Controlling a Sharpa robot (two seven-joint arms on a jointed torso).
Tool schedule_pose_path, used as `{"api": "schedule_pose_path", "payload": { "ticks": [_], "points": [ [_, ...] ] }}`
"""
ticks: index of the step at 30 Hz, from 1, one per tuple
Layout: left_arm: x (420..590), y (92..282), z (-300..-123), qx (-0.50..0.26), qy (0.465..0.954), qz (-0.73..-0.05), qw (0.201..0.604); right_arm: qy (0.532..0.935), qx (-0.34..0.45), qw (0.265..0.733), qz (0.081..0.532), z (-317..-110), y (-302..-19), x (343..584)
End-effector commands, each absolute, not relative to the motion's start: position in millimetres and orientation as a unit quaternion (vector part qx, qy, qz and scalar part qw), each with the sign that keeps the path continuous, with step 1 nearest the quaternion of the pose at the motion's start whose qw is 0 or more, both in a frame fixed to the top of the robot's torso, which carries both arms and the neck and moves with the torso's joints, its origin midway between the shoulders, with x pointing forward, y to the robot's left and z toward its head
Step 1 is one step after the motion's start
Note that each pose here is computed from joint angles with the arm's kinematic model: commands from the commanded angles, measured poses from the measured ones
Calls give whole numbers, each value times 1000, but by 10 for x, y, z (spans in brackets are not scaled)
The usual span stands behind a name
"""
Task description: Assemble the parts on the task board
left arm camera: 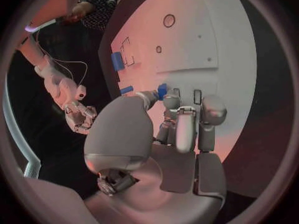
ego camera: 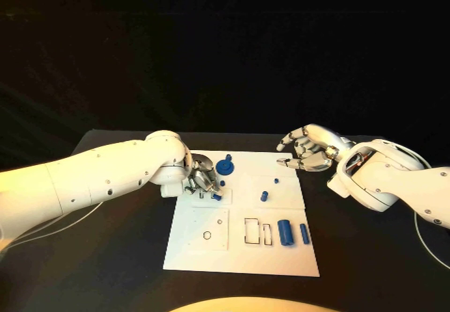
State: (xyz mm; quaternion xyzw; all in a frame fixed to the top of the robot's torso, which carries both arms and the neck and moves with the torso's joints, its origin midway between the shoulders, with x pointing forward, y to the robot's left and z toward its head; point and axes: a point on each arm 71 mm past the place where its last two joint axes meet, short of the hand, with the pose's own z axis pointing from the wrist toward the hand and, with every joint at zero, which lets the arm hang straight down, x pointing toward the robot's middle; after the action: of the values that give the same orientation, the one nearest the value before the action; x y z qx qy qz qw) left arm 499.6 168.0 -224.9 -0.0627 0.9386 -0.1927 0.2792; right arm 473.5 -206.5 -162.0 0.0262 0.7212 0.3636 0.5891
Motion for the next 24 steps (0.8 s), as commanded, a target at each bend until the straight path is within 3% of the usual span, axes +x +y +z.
{"api": "schedule_pose_path", "payload": {
  "ticks": [1, 13, 24],
  "points": [
    [4988, 1678, -2229, -98, 932, -220, 271, 723, 17, 586, 365, -1628, -2052, 4729],
    [4968, 1831, -2177, -139, 914, -231, 304, 723, 18, 587, 365, -1628, -2065, 4728],
    [4924, 1855, -2161, -82, 902, -191, 378, 723, 18, 587, 365, -1630, -2073, 4730]
  ]
}}
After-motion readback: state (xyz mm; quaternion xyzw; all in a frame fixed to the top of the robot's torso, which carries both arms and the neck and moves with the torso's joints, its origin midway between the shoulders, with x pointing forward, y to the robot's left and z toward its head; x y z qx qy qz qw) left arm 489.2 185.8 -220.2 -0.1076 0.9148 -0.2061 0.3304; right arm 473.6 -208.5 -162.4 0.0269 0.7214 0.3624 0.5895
